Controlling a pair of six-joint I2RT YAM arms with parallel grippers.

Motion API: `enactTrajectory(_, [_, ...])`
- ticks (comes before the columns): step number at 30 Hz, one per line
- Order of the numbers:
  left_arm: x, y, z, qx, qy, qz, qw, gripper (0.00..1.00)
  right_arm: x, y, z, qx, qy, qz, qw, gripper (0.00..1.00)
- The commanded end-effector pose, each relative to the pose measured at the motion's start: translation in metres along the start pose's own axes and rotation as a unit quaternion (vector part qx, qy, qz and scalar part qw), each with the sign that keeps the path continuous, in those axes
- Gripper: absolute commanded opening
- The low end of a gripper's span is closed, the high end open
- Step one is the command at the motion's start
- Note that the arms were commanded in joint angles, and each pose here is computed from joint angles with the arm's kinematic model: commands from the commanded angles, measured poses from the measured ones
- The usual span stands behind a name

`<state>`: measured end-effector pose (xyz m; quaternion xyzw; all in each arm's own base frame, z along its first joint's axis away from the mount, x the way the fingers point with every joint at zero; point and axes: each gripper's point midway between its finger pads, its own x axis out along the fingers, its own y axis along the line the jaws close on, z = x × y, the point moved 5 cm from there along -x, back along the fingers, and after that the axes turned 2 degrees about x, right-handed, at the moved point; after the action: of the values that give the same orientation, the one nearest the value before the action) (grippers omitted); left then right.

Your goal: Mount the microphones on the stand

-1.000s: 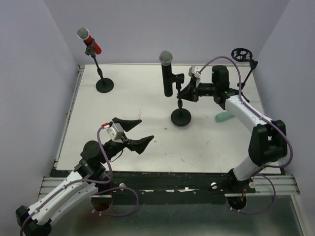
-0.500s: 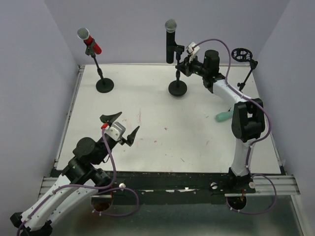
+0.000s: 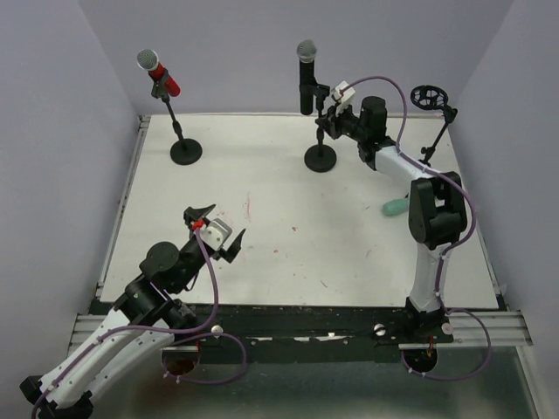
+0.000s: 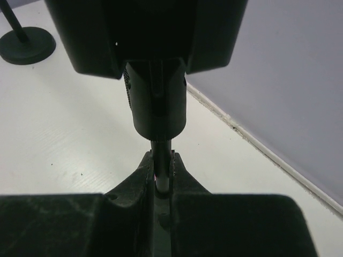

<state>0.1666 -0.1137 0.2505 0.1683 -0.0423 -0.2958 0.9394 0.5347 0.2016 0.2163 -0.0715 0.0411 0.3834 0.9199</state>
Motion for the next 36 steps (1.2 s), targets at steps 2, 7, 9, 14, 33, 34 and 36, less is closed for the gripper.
enactTrajectory(2, [-0.004, 0.003, 0.001, 0.000, -0.007, 0.009, 1.000, 0.98, -0.018, -0.004, 0.016, -0.020, -0.038, -0.014, 0.999, 0.11])
enactTrajectory(7, [-0.006, 0.002, 0.003, -0.007, -0.015, 0.003, 1.000, 0.98, -0.031, 0.000, 0.009, -0.010, -0.032, -0.013, 0.999, 0.30])
enactTrajectory(9, [-0.008, 0.002, 0.005, -0.011, -0.020, 0.003, 1.000, 0.99, -0.034, 0.003, 0.009, -0.008, -0.031, -0.009, 0.999, 0.36])
enactTrajectory(14, [-0.012, 0.003, 0.007, -0.017, -0.031, 0.007, 0.999, 0.98, -0.039, 0.006, 0.011, 0.002, -0.027, -0.006, 1.000, 0.41])
enactTrajectory(33, [-0.014, 0.005, 0.040, -0.081, -0.065, -0.017, 0.994, 0.98, -0.093, 0.034, 0.006, 0.027, 0.030, 0.041, 0.998, 0.41])
enactTrajectory(34, [-0.013, 0.004, 0.046, -0.093, -0.064, -0.031, 0.993, 0.98, -0.100, 0.040, 0.006, 0.025, 0.037, 0.055, 0.997, 0.41])
enactTrajectory(36, [-0.010, 0.007, 0.055, -0.116, -0.064, -0.044, 0.990, 0.98, -0.113, 0.055, 0.007, 0.028, 0.049, 0.087, 0.995, 0.42])
